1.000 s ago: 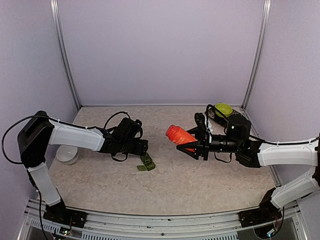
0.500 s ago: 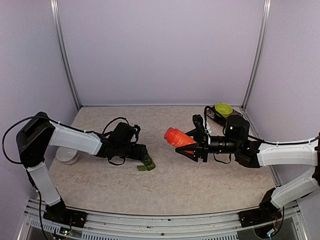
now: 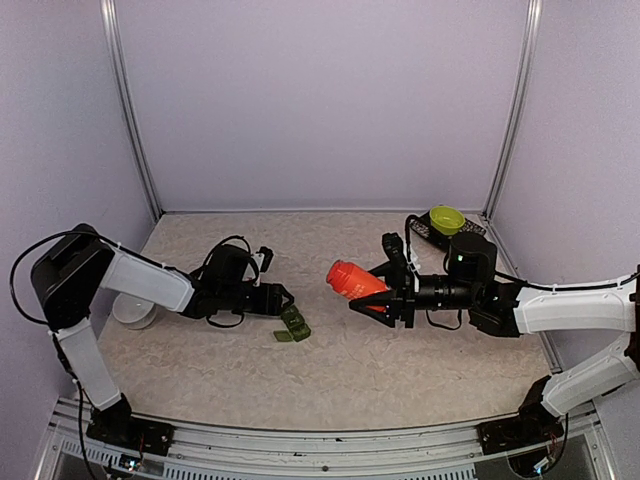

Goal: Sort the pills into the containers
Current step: Adjust the pill container at the center of the board, then hold the pill container at the center of the board.

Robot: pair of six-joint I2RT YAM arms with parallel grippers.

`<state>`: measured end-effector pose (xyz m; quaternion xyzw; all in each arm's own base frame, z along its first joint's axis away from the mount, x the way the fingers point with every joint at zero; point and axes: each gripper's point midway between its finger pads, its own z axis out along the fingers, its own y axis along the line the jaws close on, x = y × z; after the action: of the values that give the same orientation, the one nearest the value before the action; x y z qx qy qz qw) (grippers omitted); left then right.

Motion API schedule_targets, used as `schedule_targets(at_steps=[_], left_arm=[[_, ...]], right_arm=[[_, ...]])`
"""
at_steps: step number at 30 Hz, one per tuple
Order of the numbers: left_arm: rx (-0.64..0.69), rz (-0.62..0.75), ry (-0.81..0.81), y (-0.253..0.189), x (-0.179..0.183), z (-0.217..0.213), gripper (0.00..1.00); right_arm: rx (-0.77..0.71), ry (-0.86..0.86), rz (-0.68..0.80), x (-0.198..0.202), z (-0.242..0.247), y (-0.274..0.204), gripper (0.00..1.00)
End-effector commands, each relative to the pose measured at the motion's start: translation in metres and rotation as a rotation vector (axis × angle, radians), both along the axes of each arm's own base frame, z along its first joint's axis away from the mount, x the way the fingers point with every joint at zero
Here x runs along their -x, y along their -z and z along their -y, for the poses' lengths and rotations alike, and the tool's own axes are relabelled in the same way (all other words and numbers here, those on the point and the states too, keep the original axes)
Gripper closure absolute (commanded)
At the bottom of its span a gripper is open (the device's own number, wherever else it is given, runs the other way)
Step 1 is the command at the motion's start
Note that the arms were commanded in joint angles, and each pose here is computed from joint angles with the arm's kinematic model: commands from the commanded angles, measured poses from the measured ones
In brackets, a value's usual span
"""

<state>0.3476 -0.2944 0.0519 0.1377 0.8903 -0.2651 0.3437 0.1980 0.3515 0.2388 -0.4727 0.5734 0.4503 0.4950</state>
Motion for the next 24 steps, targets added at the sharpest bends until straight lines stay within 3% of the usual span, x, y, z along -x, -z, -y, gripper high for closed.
schedule_targets(at_steps=[1,8,24], left_arm=[[0.081,0.033,0.114,-0.006,0.003,0.021,0.28],[0.114,0.018,0.147,0.005,0.003,0.025,0.37],[0.225,0.022,0.185,0.013,0.021,0.014,0.4]], right_arm=[[-0.016,-0.015,0.014,0.004,-0.005,-0.009,0.98],[-0.013,-0.019,0.016,0.006,-0.007,-0.009,0.98],[0.0,-0.022,0.014,0.006,-0.009,-0.005,0.98]])
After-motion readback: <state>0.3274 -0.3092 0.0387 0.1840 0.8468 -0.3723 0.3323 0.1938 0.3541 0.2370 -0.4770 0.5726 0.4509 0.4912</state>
